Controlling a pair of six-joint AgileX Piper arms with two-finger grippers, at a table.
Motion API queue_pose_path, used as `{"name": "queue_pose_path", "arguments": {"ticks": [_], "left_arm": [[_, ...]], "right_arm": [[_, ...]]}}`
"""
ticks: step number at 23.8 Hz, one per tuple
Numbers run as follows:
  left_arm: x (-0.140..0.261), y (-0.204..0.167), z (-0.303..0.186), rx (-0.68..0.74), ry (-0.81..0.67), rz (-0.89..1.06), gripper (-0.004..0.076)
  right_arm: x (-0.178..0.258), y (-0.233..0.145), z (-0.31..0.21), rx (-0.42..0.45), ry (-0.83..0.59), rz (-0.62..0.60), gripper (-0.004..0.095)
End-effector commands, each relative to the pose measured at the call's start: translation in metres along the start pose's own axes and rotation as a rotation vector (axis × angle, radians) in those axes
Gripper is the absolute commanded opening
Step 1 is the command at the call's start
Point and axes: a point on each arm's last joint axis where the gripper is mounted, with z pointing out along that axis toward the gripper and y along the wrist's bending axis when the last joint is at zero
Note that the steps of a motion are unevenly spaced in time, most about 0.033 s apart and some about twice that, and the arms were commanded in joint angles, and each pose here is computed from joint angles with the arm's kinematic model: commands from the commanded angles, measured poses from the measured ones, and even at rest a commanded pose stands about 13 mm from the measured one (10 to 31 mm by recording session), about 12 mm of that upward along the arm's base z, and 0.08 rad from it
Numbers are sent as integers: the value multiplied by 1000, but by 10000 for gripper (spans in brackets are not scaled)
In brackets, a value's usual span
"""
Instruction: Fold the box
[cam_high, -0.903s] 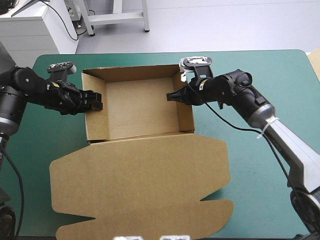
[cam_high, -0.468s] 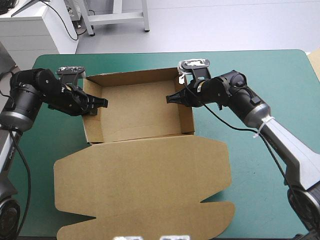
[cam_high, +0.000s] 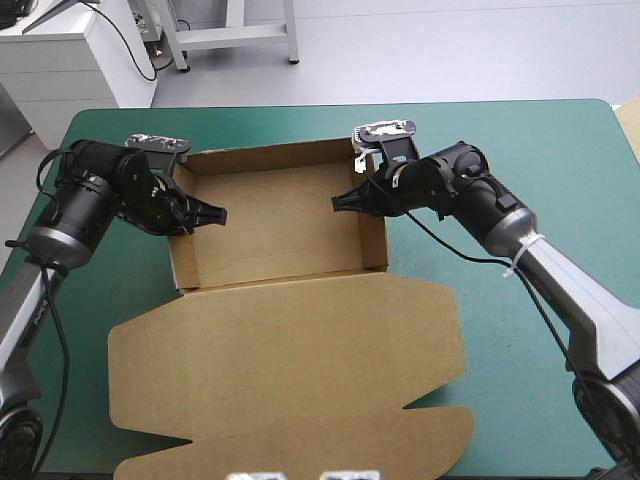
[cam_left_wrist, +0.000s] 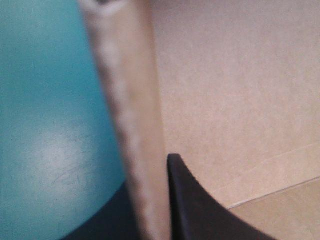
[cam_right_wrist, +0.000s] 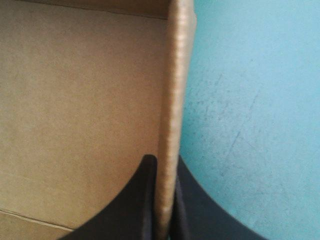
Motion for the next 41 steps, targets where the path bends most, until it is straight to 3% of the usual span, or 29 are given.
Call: {"name": "queue_pose_path", "arguments": {"ticks": [1, 4, 10, 13, 17, 22, 27, 30, 35, 41], "left_arm": [[-9, -3, -23, 34, -158, 18, -8], [-15, -4, -19, 42, -198, 12, -8], [-26, -10, 19, 72, -127, -35, -8], [-34, -20, 43, 145, -119, -72, -8], [-40, -21, 68, 132, -108, -58, -8], [-40, -30, 98, 177, -34, -28, -8], [-40, -30, 109, 169, -14, -9, -8], [-41, -30, 108, 169, -28, -10, 0], [-40, -30, 107, 174, -14, -12, 119], [-39, -30, 107, 173, -7, -12, 353]], "right_arm": [[-8, 3, -26, 19, -58, -40, 0], [-7, -13, -27, 127, -32, -42, 0], [-10, -45, -28, 182, -15, 7, -2], [-6, -66, -19, 217, 63, 26, -2], [6, -75, 17, 187, 225, 8, -2], [12, -74, 60, 104, 252, 50, -2], [14, -75, 69, 110, 261, 32, 2], [14, -76, 68, 130, 263, 25, 74], [12, -76, 65, 137, 283, 30, 273], [-1, -75, 57, 149, 224, 12, 346]]}}
